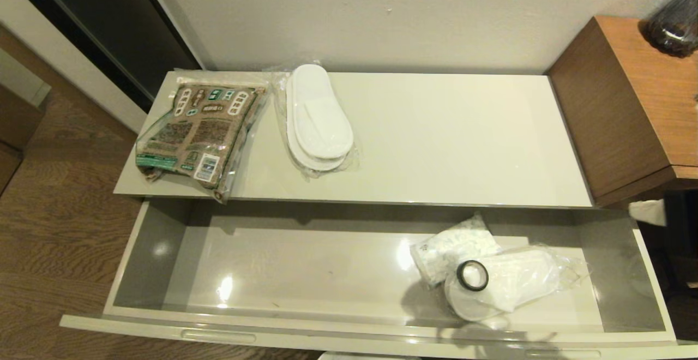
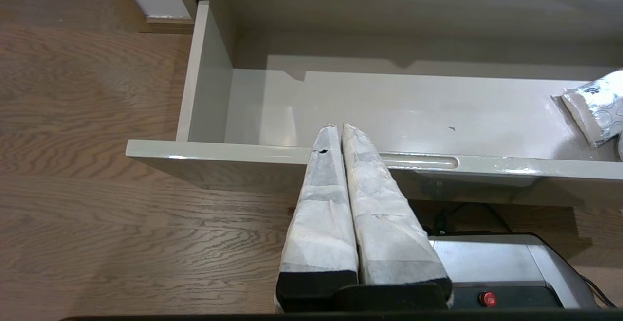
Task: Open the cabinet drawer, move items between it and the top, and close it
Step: Pick up the disposable slippers on the table
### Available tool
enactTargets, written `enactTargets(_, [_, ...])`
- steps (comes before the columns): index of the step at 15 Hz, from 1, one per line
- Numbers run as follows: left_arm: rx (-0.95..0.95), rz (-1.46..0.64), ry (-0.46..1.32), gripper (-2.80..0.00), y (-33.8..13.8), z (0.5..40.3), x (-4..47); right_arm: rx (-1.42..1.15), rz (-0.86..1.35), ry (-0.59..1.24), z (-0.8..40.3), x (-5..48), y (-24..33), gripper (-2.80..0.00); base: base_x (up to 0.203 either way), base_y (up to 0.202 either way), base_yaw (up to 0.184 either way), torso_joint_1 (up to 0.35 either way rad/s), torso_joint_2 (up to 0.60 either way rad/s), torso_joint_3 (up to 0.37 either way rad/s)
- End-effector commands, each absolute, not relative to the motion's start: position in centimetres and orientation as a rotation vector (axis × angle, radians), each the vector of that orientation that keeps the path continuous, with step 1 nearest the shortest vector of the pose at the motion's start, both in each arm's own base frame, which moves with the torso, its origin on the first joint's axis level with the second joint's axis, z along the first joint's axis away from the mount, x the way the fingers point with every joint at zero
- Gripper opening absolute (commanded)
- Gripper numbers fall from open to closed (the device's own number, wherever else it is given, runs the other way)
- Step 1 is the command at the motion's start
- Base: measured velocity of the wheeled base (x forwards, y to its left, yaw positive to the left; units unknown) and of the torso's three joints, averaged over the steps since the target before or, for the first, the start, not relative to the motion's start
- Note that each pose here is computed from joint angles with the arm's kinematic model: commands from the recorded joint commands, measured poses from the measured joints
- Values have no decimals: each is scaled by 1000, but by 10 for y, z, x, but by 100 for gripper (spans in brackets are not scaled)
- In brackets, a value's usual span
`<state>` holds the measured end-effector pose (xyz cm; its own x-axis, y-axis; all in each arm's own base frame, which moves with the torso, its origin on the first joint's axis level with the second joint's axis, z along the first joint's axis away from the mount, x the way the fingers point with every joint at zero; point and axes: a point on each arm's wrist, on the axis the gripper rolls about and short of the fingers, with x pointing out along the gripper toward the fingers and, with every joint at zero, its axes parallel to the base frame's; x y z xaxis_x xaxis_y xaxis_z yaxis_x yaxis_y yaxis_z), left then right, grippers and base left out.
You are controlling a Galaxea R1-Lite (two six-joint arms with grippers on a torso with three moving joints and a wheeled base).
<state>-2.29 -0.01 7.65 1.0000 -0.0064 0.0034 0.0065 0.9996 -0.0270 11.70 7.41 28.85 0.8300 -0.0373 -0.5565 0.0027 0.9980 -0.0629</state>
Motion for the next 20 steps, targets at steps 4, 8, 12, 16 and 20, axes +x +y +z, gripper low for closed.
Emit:
enactTargets(4, [-28,-6,-5,-280,0,77,-23,110,-115,591,325,65,23,-280,0,0,0,0,0,0])
enactTargets(8, [-28,-6,-3,-280,0,76,-23,216,-14,614,328,33,8,-280,0,0,0,0,0,0])
enactTargets(12, [-28,-6,-5,-280,0,77,-23,359,102,629,331,-21,-10,-280,0,0,0,0,0,0])
enactTargets(16, [-28,-6,-5,-280,0,77,-23,477,164,637,315,-83,-9,-280,0,0,0,0,0,0])
enactTargets(20, [-28,-6,-3,-280,0,76,-23,404,155,596,260,-139,19,-280,0,0,0,0,0,0])
